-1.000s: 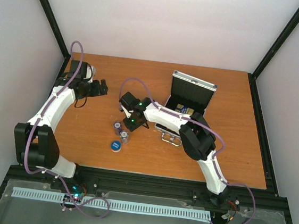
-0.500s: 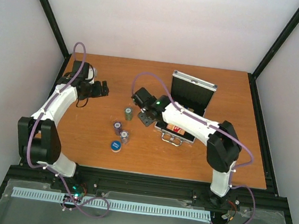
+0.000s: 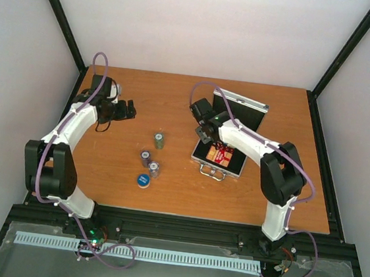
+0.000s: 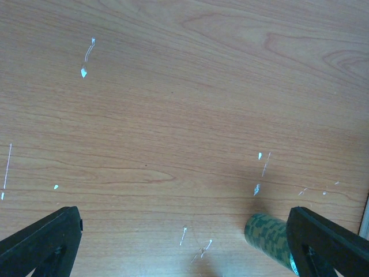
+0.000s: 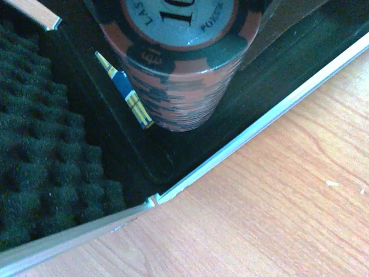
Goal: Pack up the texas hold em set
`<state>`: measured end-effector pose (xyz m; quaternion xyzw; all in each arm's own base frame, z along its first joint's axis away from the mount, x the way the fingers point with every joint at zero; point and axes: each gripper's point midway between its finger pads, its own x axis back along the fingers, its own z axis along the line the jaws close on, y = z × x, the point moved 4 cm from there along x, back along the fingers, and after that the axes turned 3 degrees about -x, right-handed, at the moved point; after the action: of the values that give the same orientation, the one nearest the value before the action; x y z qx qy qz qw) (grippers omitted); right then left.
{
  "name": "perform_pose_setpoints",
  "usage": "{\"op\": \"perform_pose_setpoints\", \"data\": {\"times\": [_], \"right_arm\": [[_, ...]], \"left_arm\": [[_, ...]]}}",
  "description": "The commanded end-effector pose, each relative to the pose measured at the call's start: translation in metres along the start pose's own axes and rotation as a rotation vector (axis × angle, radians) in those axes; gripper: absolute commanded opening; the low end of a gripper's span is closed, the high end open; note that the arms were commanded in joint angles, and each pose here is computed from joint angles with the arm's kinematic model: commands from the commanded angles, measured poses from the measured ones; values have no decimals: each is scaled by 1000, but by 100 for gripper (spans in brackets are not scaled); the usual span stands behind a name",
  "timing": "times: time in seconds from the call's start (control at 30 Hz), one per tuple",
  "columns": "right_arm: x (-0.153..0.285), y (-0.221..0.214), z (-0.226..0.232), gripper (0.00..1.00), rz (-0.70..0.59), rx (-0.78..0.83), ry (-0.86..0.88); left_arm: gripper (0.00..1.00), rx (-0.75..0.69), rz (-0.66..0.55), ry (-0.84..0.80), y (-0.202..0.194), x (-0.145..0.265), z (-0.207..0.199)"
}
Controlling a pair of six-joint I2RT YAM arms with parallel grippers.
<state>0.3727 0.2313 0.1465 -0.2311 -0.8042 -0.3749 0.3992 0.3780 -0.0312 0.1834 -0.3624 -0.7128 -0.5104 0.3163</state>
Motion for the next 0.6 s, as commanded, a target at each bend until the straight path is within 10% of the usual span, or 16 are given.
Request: {"op": "perform_pose_setpoints", "data": {"times": [0.0, 0.57], "right_arm": [[-10, 24, -11, 36, -94, -9, -39], [-54, 27, -28, 49, -89, -41, -10]], "left_arm": [[100, -15, -45, -11, 16, 5, -2], [100, -14, -41, 8, 20, 2, 0]]}}
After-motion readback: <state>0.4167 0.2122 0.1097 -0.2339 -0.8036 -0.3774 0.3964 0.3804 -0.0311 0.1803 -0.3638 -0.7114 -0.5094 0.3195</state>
